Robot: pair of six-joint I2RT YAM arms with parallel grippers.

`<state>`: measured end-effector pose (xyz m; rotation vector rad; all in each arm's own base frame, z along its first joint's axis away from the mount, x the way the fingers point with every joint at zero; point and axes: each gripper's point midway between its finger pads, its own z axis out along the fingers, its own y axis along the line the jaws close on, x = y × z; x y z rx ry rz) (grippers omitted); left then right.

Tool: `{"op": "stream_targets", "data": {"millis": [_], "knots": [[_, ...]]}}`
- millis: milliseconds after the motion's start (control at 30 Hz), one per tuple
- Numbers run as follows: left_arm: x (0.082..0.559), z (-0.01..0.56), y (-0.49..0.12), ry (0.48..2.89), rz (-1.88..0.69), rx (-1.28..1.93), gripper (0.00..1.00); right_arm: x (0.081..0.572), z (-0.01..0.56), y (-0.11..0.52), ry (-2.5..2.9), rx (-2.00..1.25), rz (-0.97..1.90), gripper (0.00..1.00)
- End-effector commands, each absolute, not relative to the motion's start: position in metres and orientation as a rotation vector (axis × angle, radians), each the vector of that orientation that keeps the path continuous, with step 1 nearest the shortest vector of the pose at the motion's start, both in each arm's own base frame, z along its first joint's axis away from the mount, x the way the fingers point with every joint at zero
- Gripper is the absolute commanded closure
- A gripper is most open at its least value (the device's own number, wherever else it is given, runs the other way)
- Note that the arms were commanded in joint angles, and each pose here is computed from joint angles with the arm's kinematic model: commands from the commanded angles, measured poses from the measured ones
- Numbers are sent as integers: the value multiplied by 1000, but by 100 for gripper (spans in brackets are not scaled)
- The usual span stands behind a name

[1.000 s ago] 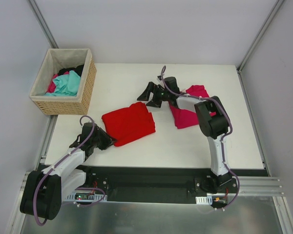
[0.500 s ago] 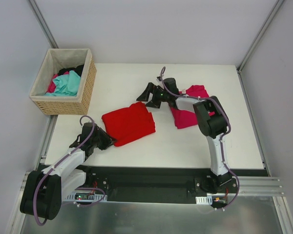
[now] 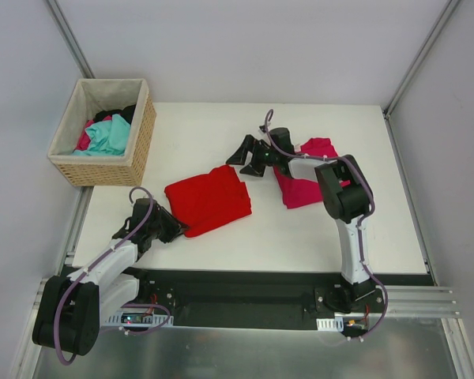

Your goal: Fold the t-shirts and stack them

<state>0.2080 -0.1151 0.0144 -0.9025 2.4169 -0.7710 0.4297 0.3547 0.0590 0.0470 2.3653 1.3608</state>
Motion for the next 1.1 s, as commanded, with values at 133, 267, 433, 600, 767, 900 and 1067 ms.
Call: {"op": "stream_targets", "data": {"millis": [133, 267, 433, 600, 767, 900, 1067], "knots": [[177, -11, -104, 2554, -656, -952, 88, 425, 72, 378, 2319, -38, 1405, 3], [176, -12, -104, 2557, -655, -955, 88, 423, 71, 382, 2323, -43, 1405, 3], [175, -13, -104, 2561, -653, -962, 91, 423, 70, 381, 2325, -34, 1395, 7], [175, -14, -104, 2568, -654, -962, 98, 424, 69, 380, 2330, -28, 1392, 29], [173, -17, -103, 2572, -652, -968, 99, 423, 64, 380, 2342, -18, 1382, 49], [174, -16, -104, 2567, -660, -968, 99, 422, 61, 380, 2353, -12, 1381, 52], [174, -15, -104, 2565, -667, -965, 99, 418, 49, 387, 2391, -25, 1360, 64]]}}
